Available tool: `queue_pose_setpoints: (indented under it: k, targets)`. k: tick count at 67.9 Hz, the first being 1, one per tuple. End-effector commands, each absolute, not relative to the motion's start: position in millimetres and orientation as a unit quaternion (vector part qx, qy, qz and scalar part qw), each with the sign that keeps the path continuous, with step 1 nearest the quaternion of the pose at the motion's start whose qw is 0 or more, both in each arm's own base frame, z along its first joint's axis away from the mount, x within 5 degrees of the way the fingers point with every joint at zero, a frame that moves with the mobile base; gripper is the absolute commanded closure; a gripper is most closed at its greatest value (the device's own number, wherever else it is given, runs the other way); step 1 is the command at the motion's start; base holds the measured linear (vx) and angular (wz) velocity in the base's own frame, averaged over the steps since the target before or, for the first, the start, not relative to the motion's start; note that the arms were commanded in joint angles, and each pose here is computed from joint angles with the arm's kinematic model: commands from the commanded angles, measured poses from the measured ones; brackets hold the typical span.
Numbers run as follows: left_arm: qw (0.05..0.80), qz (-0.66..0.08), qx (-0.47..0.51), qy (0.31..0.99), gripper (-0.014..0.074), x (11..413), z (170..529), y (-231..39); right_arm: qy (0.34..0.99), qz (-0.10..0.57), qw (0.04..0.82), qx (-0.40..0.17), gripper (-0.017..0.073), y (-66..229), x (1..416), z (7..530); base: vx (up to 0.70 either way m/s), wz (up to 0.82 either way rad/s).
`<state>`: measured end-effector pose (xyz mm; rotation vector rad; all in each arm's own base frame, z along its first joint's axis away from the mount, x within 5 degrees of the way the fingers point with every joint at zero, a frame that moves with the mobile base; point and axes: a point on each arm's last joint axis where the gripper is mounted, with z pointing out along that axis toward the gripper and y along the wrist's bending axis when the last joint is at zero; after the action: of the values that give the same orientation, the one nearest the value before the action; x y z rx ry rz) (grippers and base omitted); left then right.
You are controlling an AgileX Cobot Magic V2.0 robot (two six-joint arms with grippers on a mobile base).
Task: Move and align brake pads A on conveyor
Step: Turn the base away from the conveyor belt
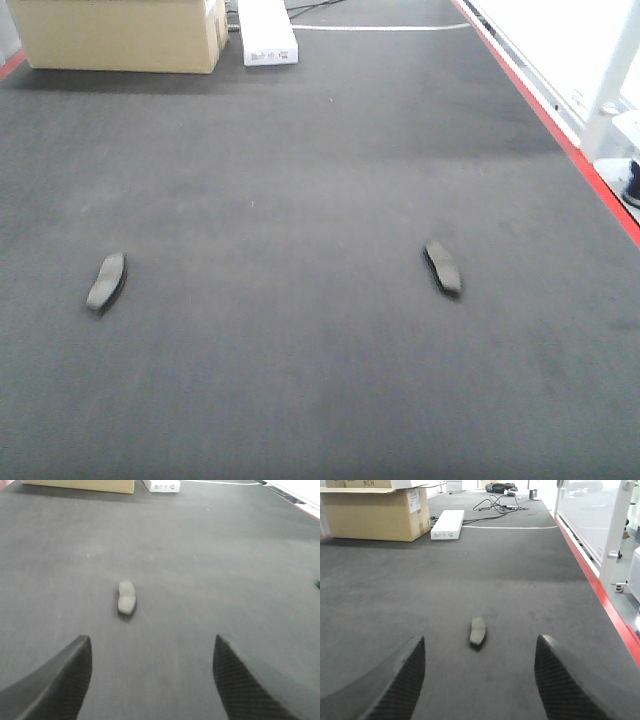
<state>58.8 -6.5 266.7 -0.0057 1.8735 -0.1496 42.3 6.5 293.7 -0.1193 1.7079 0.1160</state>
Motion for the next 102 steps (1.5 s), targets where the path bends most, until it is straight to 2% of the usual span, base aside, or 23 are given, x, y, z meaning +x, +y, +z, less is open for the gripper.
queue_pose_setpoints:
  k: [1,72,102]
  targets:
    - [0.624,-0.074,-0.006,0.778,0.0091,61.0,280.9,-7.1,0.724,0.049,0.686,-0.051,0.0106,6.1,43.1,307.4,-0.38,-0.03]
    - [0.624,-0.074,-0.006,0.778,0.0091,61.0,280.9,-7.1,0.724,0.049,0.686,-0.051,0.0106,6.1,43.1,307.4,-0.39,0.02]
    - [0.624,-0.074,-0.006,0.778,0.0091,61.0,280.9,-7.1,0.724,0.049,0.686,-0.051,0.0106,6.1,43.1,307.4,-0.18,-0.57]
